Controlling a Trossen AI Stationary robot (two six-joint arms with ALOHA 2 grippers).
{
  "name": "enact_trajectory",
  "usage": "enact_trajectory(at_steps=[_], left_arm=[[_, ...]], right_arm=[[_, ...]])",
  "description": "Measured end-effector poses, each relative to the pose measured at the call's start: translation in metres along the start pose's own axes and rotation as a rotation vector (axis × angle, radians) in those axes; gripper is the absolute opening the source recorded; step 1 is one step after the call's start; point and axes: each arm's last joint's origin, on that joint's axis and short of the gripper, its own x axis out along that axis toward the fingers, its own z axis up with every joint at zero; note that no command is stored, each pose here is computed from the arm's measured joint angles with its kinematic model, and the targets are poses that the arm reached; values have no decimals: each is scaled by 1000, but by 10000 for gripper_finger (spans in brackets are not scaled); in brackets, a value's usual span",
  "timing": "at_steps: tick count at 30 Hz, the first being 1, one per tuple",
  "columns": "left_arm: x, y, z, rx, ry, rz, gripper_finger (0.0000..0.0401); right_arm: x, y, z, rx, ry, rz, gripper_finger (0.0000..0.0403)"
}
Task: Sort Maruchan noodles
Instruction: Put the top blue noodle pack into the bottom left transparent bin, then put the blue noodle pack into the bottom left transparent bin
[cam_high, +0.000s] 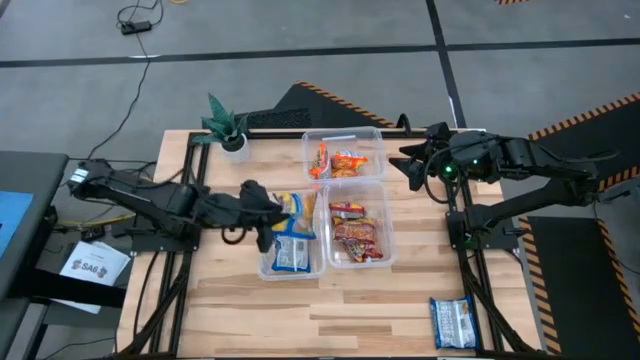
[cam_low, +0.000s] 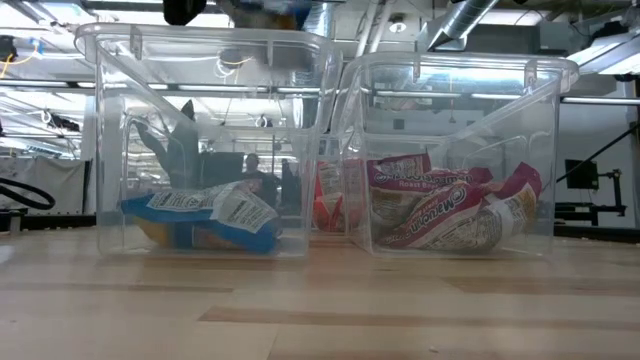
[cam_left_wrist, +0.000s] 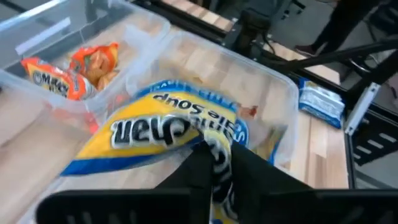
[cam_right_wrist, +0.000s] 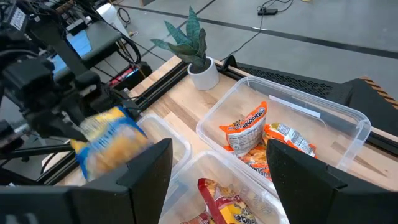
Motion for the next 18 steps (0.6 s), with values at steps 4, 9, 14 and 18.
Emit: enact_trajectory(at_steps=[4, 9, 14, 18], left_arm=[[7, -3, -5, -17, 15, 29, 85], [0, -1, -1, -20, 3, 4, 171], [-34, 9, 15, -71, -69, -84, 231], [-68, 17, 27, -53, -168, -152, 239]], right_arm=[[0, 0, 0, 0, 0, 1, 282], [0, 0, 0, 0, 1, 0, 282], [0, 0, 0, 0, 0, 1, 282], [0, 0, 0, -3, 0, 1, 282]])
